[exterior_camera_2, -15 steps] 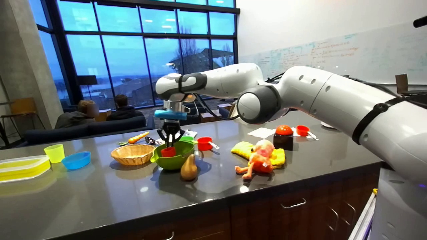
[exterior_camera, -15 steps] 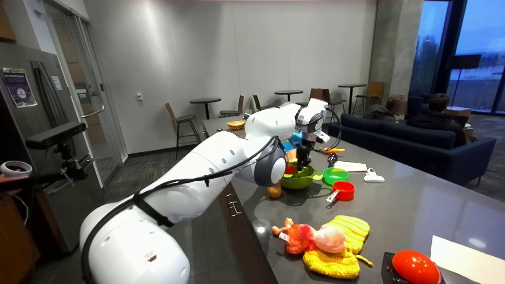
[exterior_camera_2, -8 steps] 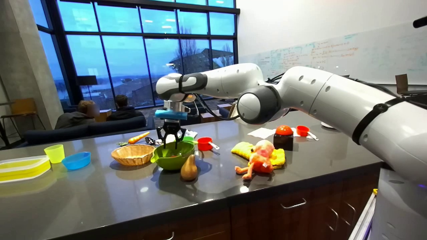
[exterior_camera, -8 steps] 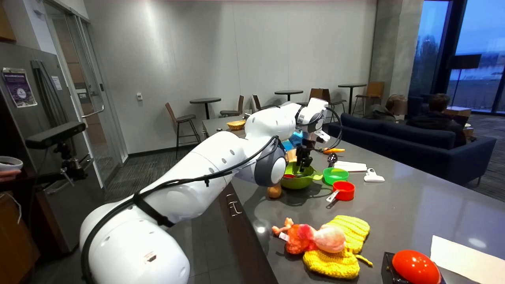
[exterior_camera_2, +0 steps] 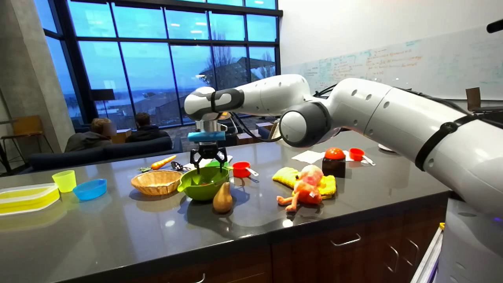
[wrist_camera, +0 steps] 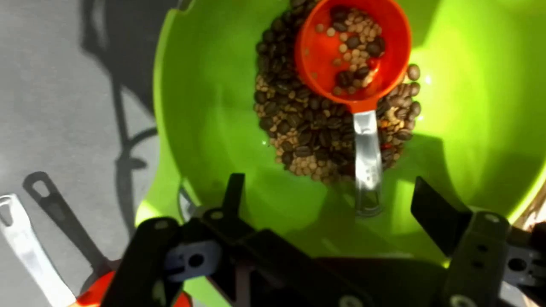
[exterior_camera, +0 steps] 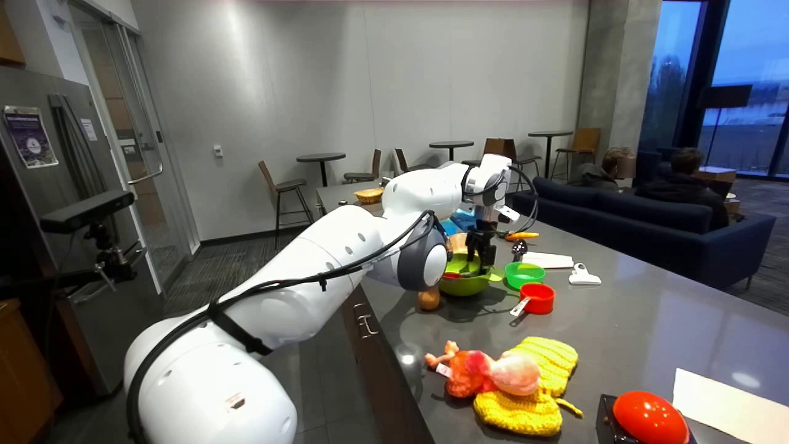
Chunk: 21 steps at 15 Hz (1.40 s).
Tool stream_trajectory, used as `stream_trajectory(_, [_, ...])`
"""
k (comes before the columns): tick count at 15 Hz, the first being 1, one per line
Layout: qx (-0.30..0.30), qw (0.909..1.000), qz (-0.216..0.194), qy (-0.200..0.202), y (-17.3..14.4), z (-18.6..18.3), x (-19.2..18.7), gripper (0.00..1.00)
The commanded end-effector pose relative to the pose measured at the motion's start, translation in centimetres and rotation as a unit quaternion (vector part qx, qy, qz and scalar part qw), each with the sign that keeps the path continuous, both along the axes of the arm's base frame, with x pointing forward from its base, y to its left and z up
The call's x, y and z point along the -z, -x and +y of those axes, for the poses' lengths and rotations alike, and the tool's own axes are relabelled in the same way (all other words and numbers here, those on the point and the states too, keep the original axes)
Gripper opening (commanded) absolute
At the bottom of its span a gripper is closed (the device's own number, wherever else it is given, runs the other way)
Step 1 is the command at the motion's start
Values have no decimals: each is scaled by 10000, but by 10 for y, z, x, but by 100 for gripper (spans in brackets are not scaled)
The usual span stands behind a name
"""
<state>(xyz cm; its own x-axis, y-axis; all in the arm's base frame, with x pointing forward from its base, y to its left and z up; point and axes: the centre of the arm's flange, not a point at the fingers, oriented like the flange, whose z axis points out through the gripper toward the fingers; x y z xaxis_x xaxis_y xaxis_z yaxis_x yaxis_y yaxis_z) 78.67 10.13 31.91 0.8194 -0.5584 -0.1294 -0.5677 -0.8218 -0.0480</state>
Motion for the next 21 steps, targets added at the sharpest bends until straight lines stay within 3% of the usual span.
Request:
stream_trajectory(1, [153,9990,222,347,-18,-11,-13,100])
stream_trajectory(2, [215,9982,326,460,32,-44,-30,100])
stream_trajectory(3, [287,9980,295,480,39,-53,-35,100])
stream_trajectory(12, [592,9951,313,730,79,-131,-95,100])
stream_trajectory(18, [193,9942,346,1005,95,-186,-81,100])
stream_trajectory(19, [331,9952,311,872,27,-176,-97,100])
stream_trajectory(21, [291,9948,366,909,29,-190,-93,100])
